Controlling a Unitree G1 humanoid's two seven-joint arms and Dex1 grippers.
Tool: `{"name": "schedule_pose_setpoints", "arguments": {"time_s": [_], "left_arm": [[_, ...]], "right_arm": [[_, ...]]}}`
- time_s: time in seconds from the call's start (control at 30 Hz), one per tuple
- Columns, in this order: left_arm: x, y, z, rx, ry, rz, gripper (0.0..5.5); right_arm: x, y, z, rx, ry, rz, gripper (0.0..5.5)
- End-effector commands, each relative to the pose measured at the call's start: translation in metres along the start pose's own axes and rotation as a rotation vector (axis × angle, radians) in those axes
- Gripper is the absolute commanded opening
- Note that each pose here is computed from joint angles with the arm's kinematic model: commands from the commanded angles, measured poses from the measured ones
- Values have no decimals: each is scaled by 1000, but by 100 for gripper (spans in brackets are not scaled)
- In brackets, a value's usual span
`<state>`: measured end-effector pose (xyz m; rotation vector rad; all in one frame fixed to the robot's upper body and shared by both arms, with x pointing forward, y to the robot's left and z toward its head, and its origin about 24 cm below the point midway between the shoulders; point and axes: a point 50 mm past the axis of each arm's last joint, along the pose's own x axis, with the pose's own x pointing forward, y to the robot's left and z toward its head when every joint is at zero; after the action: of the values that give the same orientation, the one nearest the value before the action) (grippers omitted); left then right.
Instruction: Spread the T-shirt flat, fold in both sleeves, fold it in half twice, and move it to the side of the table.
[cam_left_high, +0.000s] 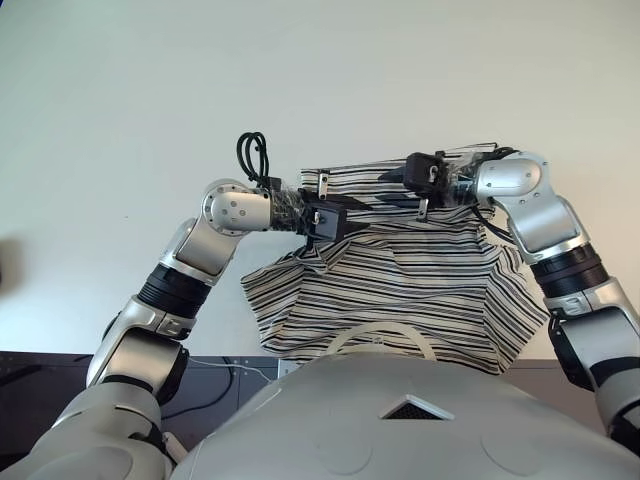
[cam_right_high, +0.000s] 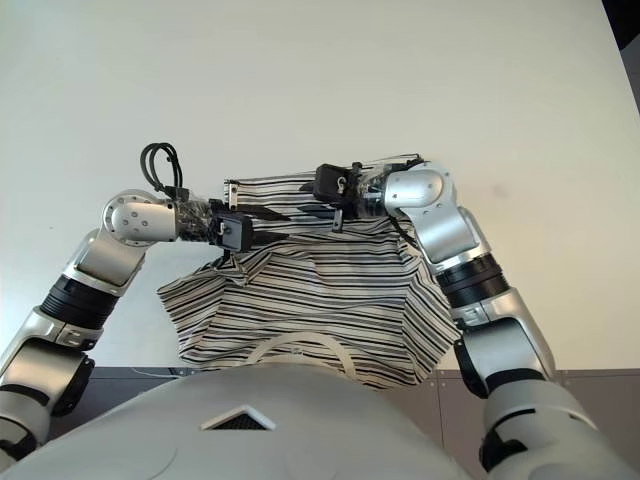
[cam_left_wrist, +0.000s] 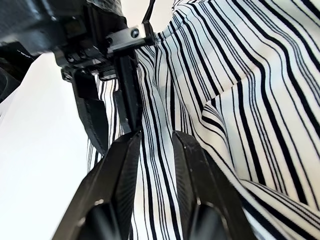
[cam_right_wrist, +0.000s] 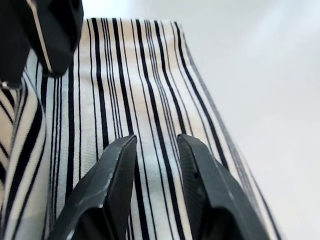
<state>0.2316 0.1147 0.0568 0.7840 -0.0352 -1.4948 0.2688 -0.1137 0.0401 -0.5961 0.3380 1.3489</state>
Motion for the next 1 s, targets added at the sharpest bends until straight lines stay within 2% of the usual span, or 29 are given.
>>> {"name": "schedule_pose_setpoints", "arguments": {"time_s": [0.03,0.13,0.27,0.47,0.63,0.77,1.0], "left_arm": [[-16,21,3,-3,7,90,115],[-30,36,-2,-23,45,156,115],[-53,54,-35,11,220,264,115],[-64,33,-76,-16,376,246,115],[-40,22,-76,-107,273,174,115],[-33,21,-70,-206,196,162,115],[-27,12,-75,-360,196,103,115]], "right_arm": [[9,4,-17,8,82,38,148],[9,6,-28,20,121,44,148],[-11,20,-40,31,150,100,148],[-22,24,-44,18,180,130,148],[-20,27,-44,10,182,152,148],[-21,28,-46,-1,199,167,148],[-22,29,-49,-25,218,187,148]]}}
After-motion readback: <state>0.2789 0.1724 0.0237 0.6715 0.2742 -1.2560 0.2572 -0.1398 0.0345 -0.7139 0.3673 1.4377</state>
